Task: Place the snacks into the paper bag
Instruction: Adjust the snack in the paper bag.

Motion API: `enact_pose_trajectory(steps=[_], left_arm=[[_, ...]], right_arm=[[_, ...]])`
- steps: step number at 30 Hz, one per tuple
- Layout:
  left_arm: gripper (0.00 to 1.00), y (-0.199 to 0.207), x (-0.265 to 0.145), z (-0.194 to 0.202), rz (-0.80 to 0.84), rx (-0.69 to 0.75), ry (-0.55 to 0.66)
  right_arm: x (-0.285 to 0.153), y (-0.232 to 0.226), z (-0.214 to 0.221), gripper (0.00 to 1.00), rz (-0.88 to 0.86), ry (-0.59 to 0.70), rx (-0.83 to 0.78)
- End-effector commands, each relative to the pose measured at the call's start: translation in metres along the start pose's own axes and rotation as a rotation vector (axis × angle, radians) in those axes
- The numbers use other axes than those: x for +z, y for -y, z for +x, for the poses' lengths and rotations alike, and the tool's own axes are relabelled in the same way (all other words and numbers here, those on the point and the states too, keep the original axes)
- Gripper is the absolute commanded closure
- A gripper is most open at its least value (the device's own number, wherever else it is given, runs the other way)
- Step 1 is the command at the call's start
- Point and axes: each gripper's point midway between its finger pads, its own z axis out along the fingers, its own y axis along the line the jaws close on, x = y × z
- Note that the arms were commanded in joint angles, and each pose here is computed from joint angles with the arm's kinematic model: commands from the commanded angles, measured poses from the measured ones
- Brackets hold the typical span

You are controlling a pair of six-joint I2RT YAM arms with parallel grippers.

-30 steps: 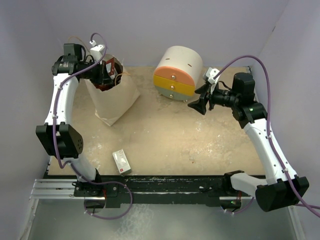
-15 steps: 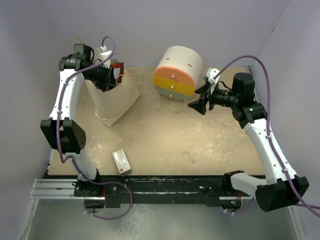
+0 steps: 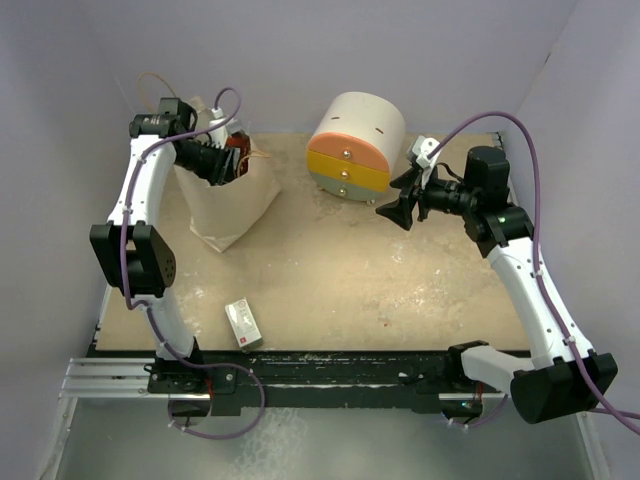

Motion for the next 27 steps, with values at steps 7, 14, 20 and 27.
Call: enact_pose_trajectory(steps=[7, 14, 20, 27], left_arm=[[0.46, 0.018, -0.033, -0.018, -0.037, 0.117, 0.061], [0.36, 0.014, -0.065, -0.041, -0.189, 0.224, 0.163], [0.3, 0.015, -0.086, -0.059, -0.263, 0.27, 0.241], [0.24, 0.014, -0.118, -0.089, -0.36, 0.292, 0.388]], right_arm=[[-0.004, -0.002, -0.013, 0.28, -0.007, 0.047, -0.028], [-0.004, -0.002, -0.013, 0.28, -0.011, 0.048, -0.027], [-0.003, -0.002, -0.013, 0.28, -0.012, 0.048, -0.026], [-0.003, -0.001, -0.013, 0.28, -0.013, 0.048, -0.025]])
